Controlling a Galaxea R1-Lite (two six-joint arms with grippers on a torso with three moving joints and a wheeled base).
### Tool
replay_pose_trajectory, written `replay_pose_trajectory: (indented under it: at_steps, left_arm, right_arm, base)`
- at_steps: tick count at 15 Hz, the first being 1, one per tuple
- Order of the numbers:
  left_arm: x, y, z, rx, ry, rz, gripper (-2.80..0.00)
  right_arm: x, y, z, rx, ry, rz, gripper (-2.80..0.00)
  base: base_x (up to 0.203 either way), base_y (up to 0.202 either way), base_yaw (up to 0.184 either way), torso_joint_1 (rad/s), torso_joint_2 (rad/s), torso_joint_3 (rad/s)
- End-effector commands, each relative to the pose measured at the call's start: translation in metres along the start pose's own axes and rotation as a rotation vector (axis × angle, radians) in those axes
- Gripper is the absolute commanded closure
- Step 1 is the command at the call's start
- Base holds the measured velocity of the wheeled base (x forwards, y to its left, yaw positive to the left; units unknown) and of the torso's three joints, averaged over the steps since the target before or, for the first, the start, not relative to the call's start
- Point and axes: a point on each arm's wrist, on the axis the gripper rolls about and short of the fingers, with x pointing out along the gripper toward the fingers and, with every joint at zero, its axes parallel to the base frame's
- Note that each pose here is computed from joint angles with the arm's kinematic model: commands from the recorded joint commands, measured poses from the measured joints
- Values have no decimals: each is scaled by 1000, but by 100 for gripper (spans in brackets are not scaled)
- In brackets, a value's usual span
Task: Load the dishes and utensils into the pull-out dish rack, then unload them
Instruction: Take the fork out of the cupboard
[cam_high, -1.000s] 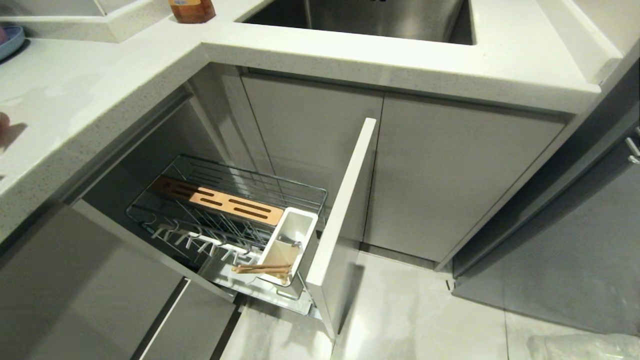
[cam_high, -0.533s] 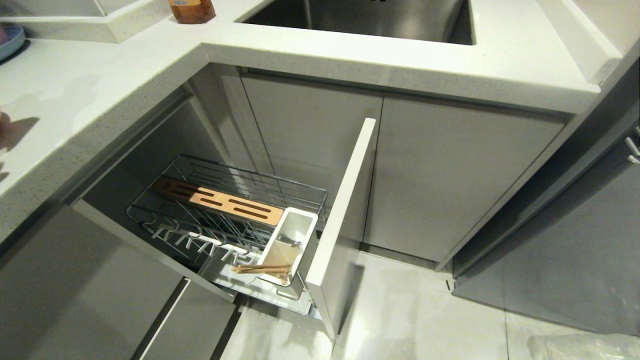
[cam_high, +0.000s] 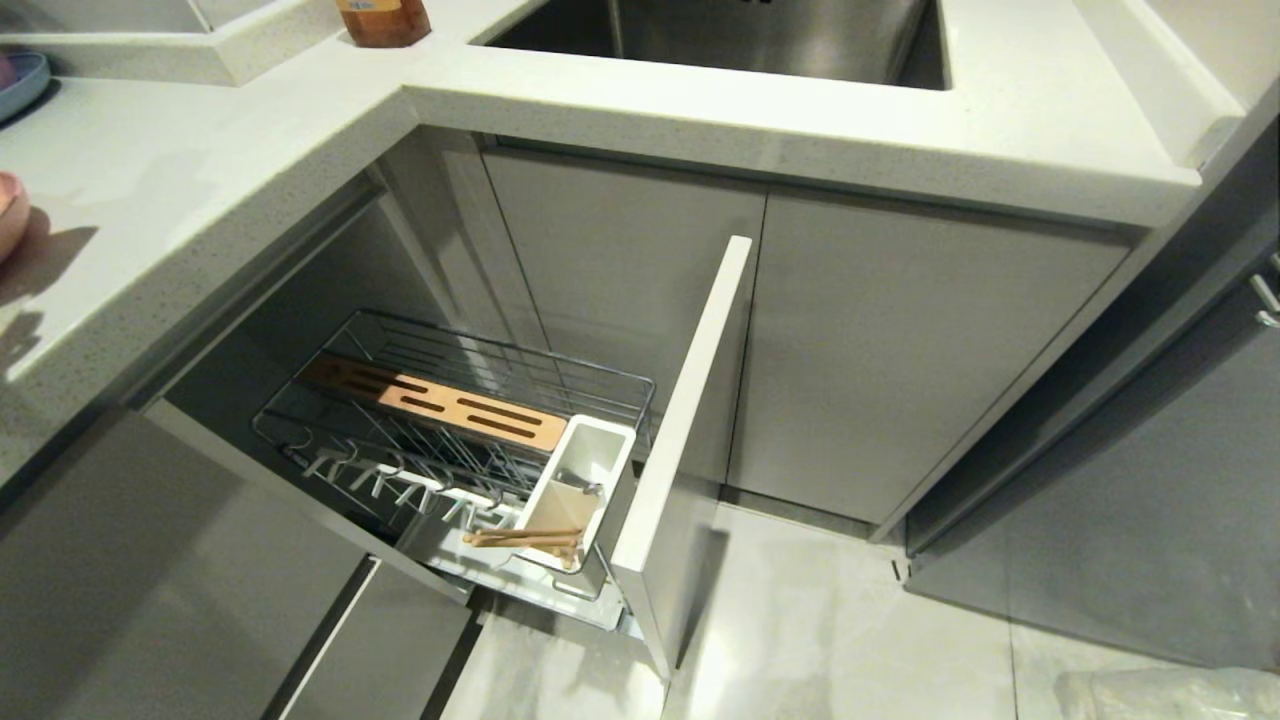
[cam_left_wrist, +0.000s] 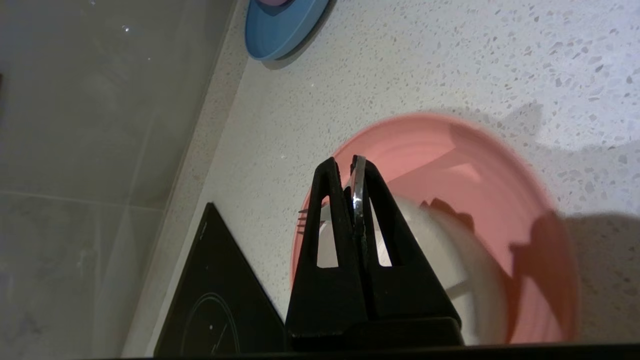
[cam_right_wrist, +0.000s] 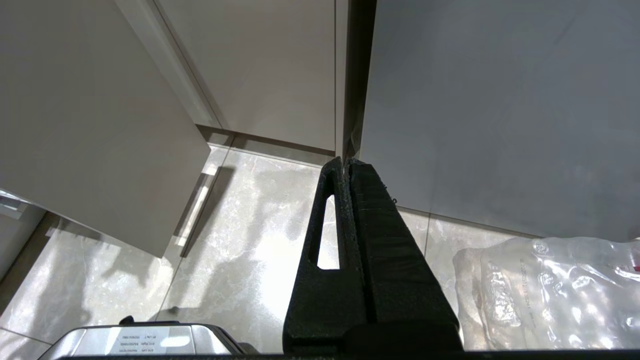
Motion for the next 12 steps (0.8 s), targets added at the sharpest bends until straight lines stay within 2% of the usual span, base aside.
replay_pose_trajectory:
  at_steps: [1, 3, 7, 12]
  left_arm:
    - [-4, 0, 1, 4, 0, 2, 0]
    - [-12, 1, -1, 4, -2, 2, 0]
    - [-20, -6, -9, 49, 21, -21, 0]
    - [-15, -9, -10, 53, 28, -26, 0]
  right_arm:
    - [0, 0, -1, 0, 2, 0, 0]
    - [0, 0, -1, 0, 3, 1, 0]
    - [0, 0, 0, 0, 2, 2, 0]
    - [0, 0, -1, 0, 3, 1, 0]
  base:
    - [0, 0, 0, 0, 0, 0]
    - [0, 0, 0, 0, 0, 0]
    - [0, 0, 0, 0, 0, 0]
    - [0, 0, 0, 0, 0, 0]
